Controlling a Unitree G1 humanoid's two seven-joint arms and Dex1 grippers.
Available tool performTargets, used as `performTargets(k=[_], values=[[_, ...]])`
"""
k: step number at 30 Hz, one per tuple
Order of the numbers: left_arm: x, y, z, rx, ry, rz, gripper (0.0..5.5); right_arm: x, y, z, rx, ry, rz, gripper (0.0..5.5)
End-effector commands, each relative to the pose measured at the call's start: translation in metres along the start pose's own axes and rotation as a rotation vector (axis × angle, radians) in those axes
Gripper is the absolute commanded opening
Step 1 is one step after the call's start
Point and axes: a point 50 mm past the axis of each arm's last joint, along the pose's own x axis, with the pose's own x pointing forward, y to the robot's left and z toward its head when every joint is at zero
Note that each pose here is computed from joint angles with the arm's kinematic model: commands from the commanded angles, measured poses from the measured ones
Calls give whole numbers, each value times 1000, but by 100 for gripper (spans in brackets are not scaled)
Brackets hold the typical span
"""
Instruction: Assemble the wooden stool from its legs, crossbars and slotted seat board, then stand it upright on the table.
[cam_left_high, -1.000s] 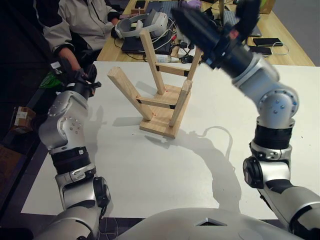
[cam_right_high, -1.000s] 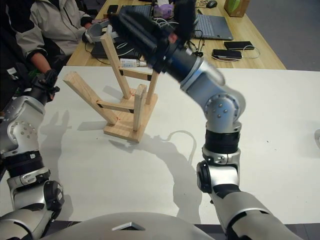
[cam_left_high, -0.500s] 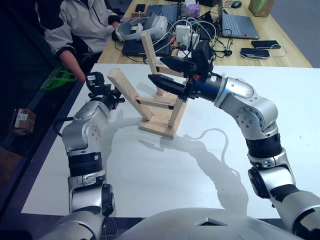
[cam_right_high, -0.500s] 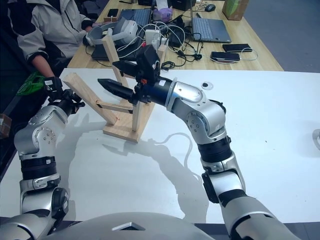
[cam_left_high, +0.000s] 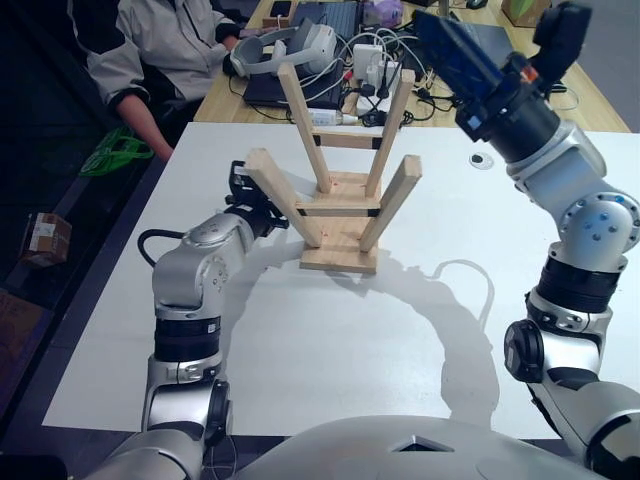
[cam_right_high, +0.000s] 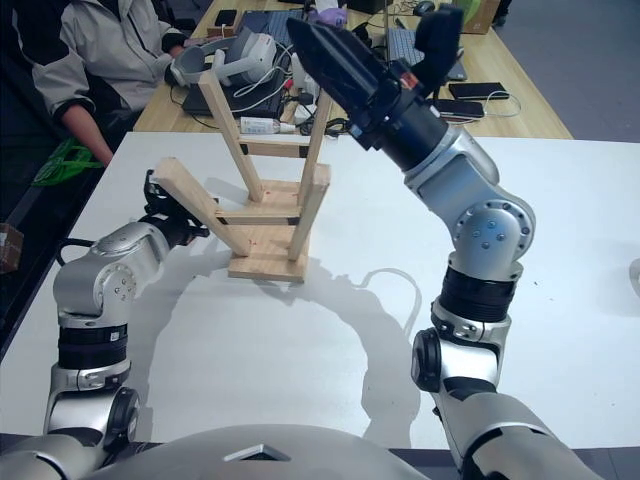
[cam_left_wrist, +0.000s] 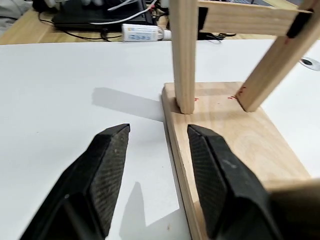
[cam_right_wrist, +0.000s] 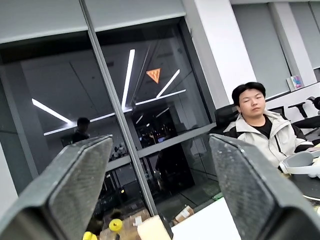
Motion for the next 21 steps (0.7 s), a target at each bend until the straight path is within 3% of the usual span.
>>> performTargets(k=[1, 4, 8, 17, 21], values=[[-3, -30, 16, 28, -35, -123, 211, -9, 11, -20, 66, 68, 8, 357], [-10, -40, 40, 24, -107, -189, 211, -27, 14, -60, 89, 215, -70, 357], [-12, -34, 47, 21, -118, -169, 211, -34, -1, -94, 48, 293, -266, 357], [-10, -24, 49, -12, -131, -112, 211, -23, -18, -101, -11, 190, -494, 357], [-9, -21, 49, -8, -129, -104, 211, -49, -38, -131, 34, 367, -736, 357]])
